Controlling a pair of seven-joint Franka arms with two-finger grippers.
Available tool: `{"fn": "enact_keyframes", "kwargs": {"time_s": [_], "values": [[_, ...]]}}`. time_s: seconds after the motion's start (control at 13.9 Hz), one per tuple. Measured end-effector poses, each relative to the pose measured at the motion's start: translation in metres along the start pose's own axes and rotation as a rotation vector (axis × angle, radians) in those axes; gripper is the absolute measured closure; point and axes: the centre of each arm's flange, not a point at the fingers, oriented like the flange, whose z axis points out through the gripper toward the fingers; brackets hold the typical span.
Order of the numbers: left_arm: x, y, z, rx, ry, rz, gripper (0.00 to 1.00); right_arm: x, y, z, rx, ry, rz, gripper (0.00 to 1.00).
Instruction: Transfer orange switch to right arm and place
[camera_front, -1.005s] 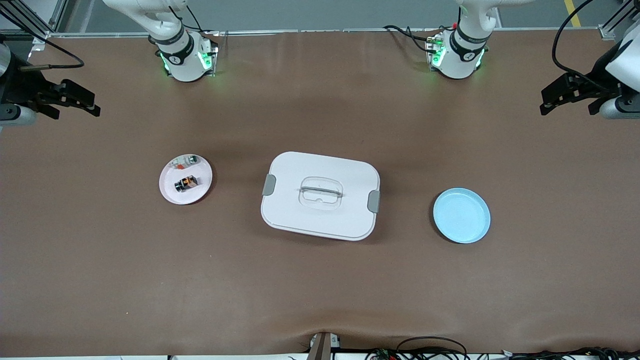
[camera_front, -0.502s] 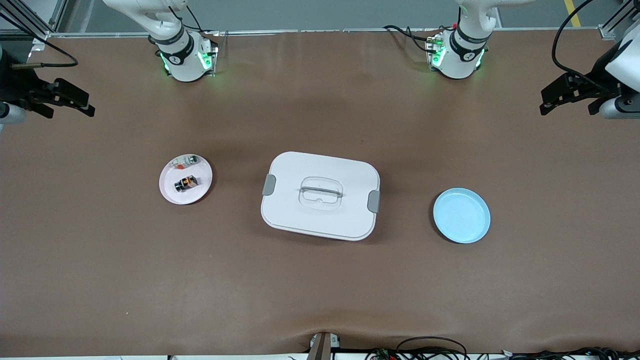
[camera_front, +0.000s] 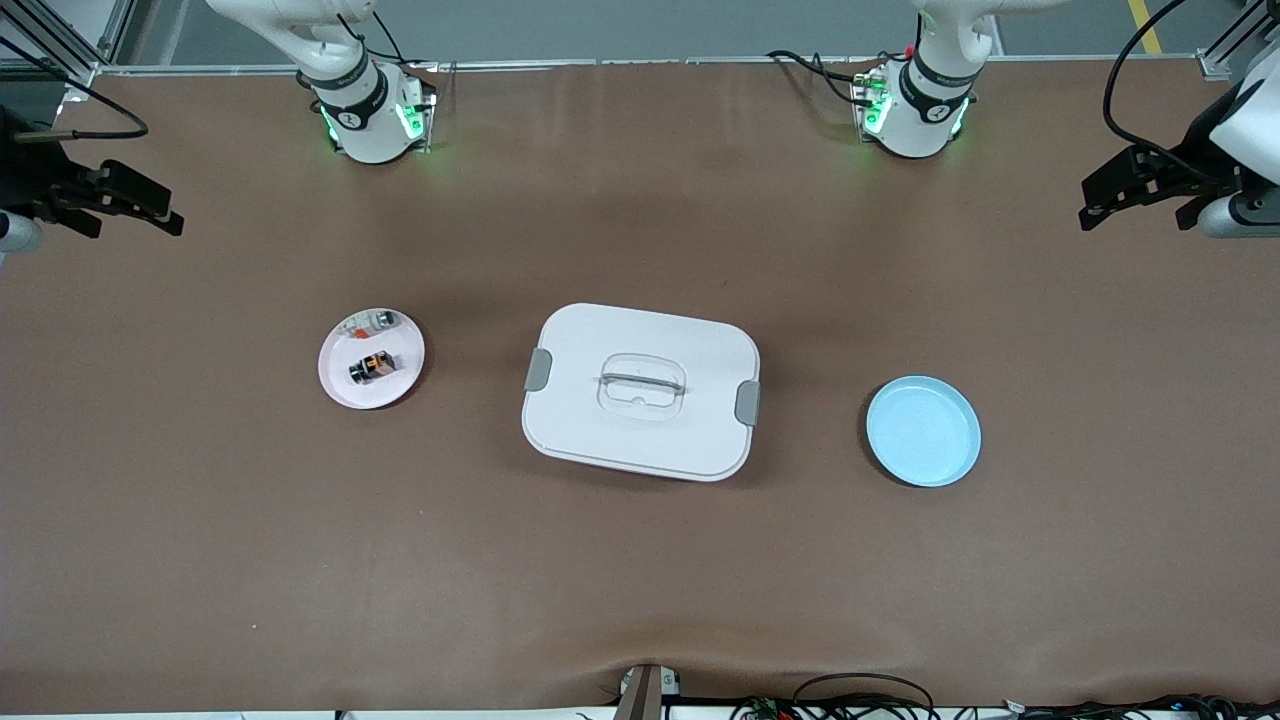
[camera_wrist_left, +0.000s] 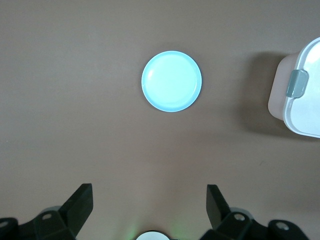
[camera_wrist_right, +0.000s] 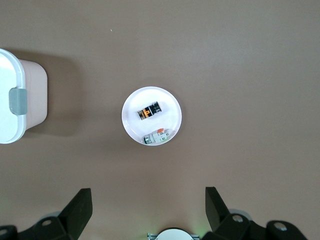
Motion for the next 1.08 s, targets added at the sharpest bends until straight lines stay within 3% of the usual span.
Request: {"fn": "enact_keyframes", "kwargs": {"time_s": [1.08], "values": [[0.0026, 0.0010, -0.0015, -0.002, 0.021, 0.002, 0.00, -0.0022, 0.0022, 0.0026, 0.000, -0.025, 0.006, 0.00]]}}
